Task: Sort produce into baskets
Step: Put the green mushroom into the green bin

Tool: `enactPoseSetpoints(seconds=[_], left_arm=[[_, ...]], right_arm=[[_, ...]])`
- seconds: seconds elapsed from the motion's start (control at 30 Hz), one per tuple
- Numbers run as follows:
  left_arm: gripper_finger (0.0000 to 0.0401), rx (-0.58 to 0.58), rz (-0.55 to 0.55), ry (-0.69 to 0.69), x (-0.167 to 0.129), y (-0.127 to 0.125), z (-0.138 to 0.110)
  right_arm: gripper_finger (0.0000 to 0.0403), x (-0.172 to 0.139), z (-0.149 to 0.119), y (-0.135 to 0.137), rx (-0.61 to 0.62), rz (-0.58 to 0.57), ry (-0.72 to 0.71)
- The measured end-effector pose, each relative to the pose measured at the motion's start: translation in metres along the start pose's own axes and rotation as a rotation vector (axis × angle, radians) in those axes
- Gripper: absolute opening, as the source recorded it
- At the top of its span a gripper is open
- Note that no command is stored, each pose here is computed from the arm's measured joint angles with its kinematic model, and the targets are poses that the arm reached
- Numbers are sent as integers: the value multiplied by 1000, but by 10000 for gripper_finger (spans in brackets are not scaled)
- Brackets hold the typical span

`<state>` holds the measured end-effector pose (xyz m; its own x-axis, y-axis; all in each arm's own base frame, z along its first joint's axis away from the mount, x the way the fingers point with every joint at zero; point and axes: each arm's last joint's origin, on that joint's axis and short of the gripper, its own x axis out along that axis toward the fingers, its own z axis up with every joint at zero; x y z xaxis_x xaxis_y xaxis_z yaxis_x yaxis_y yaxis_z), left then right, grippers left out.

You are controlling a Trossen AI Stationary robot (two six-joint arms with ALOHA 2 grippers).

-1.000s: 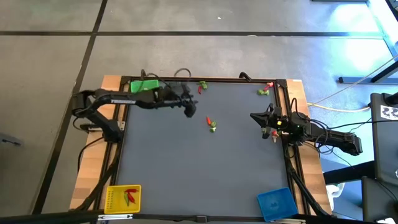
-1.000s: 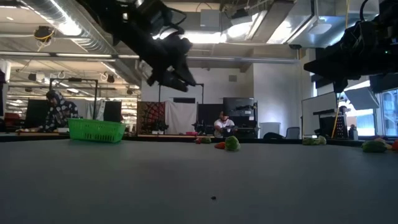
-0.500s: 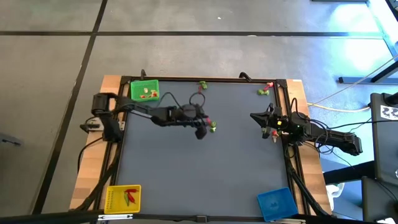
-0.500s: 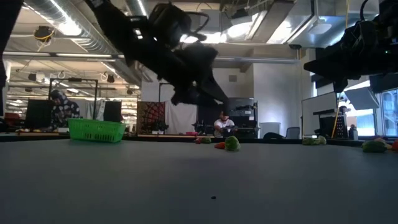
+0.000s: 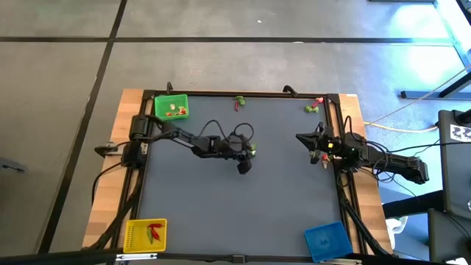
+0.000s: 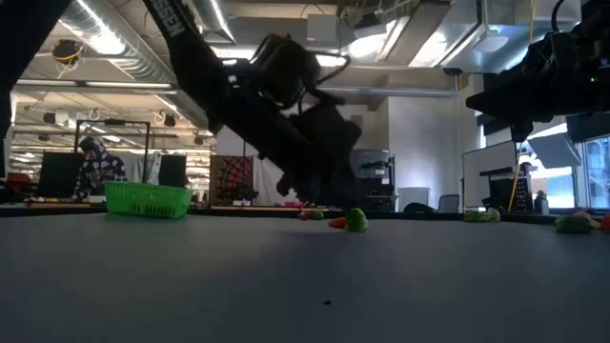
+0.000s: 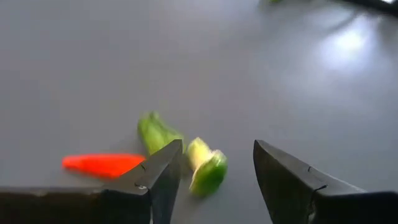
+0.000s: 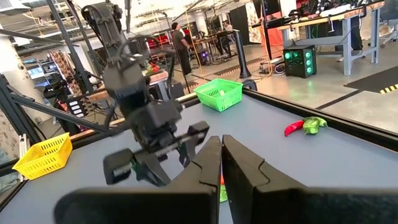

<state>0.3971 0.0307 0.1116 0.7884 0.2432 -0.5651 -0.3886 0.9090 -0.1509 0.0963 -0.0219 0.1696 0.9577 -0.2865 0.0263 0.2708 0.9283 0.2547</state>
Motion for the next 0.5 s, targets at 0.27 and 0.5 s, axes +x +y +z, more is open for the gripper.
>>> enactPoseSetpoints(seconds=[0.27,0.5], left_arm=[[166,4,13,43,10,1,-15],[60,22,6,26,10,1,-13]], right_arm=[[17,0,0,0,0,-1,2],[17,0,0,0,0,-1,4]])
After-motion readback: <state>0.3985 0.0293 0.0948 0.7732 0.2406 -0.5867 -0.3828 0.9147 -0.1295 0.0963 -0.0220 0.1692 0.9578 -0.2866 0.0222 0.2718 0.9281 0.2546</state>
